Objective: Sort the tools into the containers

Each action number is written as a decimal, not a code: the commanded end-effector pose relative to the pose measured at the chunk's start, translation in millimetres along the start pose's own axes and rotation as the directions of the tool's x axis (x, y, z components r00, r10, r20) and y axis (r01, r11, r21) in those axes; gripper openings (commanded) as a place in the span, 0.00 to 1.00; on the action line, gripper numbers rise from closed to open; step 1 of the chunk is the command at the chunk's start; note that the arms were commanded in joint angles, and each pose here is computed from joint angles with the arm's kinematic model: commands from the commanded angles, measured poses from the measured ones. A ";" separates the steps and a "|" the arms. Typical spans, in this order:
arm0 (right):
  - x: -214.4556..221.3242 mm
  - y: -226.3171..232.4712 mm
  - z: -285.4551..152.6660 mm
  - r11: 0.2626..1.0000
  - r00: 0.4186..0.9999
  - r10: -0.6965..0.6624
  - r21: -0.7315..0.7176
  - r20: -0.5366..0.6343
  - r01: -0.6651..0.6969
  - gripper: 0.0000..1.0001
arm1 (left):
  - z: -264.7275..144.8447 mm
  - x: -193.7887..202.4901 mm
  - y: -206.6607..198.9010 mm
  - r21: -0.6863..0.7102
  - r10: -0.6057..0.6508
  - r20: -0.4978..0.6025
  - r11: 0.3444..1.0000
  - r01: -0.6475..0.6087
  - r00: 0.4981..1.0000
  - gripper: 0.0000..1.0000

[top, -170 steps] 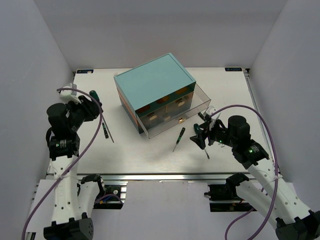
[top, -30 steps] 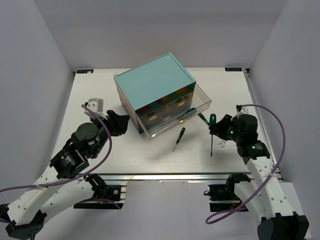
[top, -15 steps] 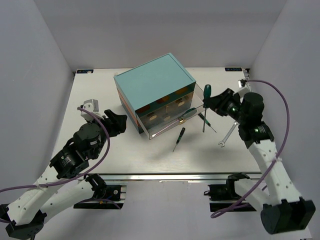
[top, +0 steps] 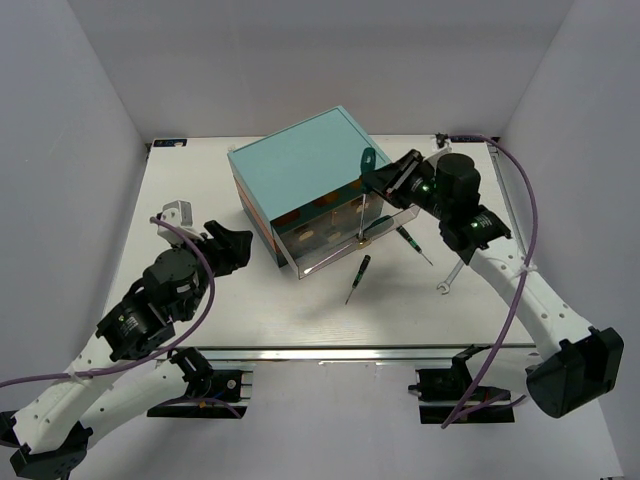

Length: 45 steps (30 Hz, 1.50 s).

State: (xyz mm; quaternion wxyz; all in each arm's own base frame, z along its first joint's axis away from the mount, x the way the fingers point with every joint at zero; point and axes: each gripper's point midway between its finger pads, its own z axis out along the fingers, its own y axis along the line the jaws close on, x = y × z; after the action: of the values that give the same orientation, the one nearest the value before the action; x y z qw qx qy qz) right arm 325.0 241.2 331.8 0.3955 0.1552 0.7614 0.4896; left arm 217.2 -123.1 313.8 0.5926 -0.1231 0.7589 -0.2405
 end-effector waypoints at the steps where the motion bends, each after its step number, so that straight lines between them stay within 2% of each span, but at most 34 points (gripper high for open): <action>1: -12.6 72.8 -7.4 0.904 0.950 -0.279 -0.296 0.140 0.309 0.00 | 0.0 9.9 2.3 0.000 -0.003 -0.029 1.000 0.003 1.000 0.71; 3: -10.8 72.8 -1.6 0.877 0.928 -0.342 -0.304 0.146 0.371 0.00 | 0.3 11.0 1.8 0.004 -0.001 -0.032 1.000 0.002 0.999 0.71; 6: -19.6 62.9 7.4 0.906 0.934 -0.319 -0.235 0.163 0.351 0.00 | 0.5 10.5 1.7 0.005 0.007 -0.031 1.000 -0.007 0.999 0.71; 9: -24.1 83.2 6.8 0.829 0.879 -0.414 -0.301 0.236 0.471 0.00 | 0.3 9.0 2.3 0.001 0.011 -0.026 1.000 -0.011 1.000 0.71; 10: -28.3 98.5 2.9 0.782 0.847 -0.457 -0.331 0.272 0.528 0.00 | 0.5 9.5 2.7 0.000 0.013 -0.027 1.000 -0.013 1.000 0.71; 11: -26.1 109.7 2.3 0.674 0.766 -0.557 -0.366 0.320 0.642 0.00 | 0.0 8.7 3.0 0.000 0.013 -0.024 1.000 -0.013 1.000 0.71; 13: -29.1 132.0 -4.3 0.534 0.658 -0.646 -0.387 0.387 0.752 0.00 | -0.2 8.0 3.6 -0.001 0.015 -0.022 1.000 -0.015 1.000 0.72; 14: -20.5 134.3 -2.7 0.405 0.561 -0.719 -0.409 0.411 0.818 0.00 | -0.6 7.7 3.5 0.000 0.016 -0.020 1.000 -0.016 1.000 0.72; 16: -14.6 130.7 -0.6 0.315 0.477 -0.784 -0.408 0.397 0.857 0.00 | -1.4 7.1 4.3 0.002 0.017 -0.015 1.000 -0.017 1.000 0.72; 17: -13.2 132.6 -0.1 0.206 0.380 -0.818 -0.397 0.432 0.894 0.00 | -1.3 6.8 4.2 0.003 0.017 -0.014 1.000 -0.017 1.000 0.72; 18: -7.2 118.0 5.3 0.174 0.337 -0.859 -0.398 0.385 0.901 0.00 | -2.1 5.8 4.2 0.004 0.017 -0.012 1.000 -0.017 1.000 0.72; 20: -4.2 106.3 9.4 0.072 0.224 -0.900 -0.380 0.374 0.922 0.00 | -3.5 5.6 5.4 0.004 0.020 -0.012 1.000 -0.020 1.000 0.72; 21: -6.3 97.0 13.2 -0.080 0.063 -0.914 -0.330 0.400 0.941 0.00 | -4.0 6.0 5.6 0.005 0.022 -0.014 1.000 -0.021 1.000 0.72; 23: 4.6 60.3 16.7 -0.155 -0.041 -0.948 -0.344 0.317 0.926 0.00 | -5.3 5.5 7.4 0.000 0.021 -0.012 1.000 -0.021 1.000 0.72; 24: 8.9 42.8 17.1 -0.281 -0.173 -0.934 -0.340 0.313 0.898 0.00 | -5.2 6.1 8.2 -0.002 0.022 -0.012 1.000 -0.022 1.000 0.72; 28: 28.4 -3.4 15.3 -0.489 -0.387 -0.865 -0.361 0.320 0.794 0.00 | -4.6 4.4 7.6 0.003 0.019 0.001 1.000 -0.019 1.000 0.72; 32: 42.2 -25.9 18.7 -0.527 -0.425 -0.848 -0.425 0.316 0.736 0.00 | -1.0 6.4 4.8 0.011 0.024 -0.001 1.000 -0.024 1.000 0.72; 33: 39.9 -21.4 19.5 -0.534 -0.430 -0.844 -0.425 0.321 0.731 0.01 | 0.7 8.4 3.0 0.014 0.031 -0.010 0.999 -0.031 0.999 0.72; 34: 40.5 -22.0 20.6 -0.534 -0.430 -0.844 -0.434 0.320 0.726 0.06 | 1.3 7.3 1.5 0.018 0.034 -0.006 0.999 -0.034 0.999 0.72; 35: 40.6 -24.2 23.3 -0.528 -0.428 -0.849 -0.443 0.311 0.725 0.12 | 2.5 7.5 0.9 0.017 0.036 -0.008 0.999 -0.036 0.999 0.72; 37: 38.6 -21.9 23.6 -0.530 -0.431 -0.847 -0.442 0.310 0.724 0.35 | 4.9 8.0 -1.8 0.021 0.042 -0.010 0.999 -0.042 0.999 0.72; 38: 38.0 -21.9 23.6 -0.530 -0.433 -0.847 -0.441 0.308 0.725 0.58 | 5.7 8.1 -2.2 0.021 0.042 -0.010 0.999 -0.042 0.999 0.73; 40: 34.9 -16.3 22.1 -0.534 -0.435 -0.845 -0.431 0.311 0.728 0.71 | 8.2 10.5 -3.5 0.021 0.045 -0.015 0.999 -0.045 0.999 0.72; 44: 21.2 9.5 15.6 -0.496 -0.395 -0.862 -0.376 0.316 0.782 0.69 | 11.1 15.2 -3.6 0.017 0.044 -0.028 0.999 -0.043 0.999 0.70; 45: 16.0 18.9 13.9 -0.452 -0.352 -0.883 -0.359 0.311 0.816 0.68 | 11.3 16.8 -3.2 0.016 0.044 -0.032 0.999 -0.043 0.999 0.66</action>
State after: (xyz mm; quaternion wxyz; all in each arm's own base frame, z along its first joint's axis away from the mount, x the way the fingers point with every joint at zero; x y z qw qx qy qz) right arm 324.0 266.0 282.0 0.5320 -0.7079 0.4488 0.1202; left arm 222.9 -132.8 301.2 0.5876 -0.1034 0.7683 -0.2318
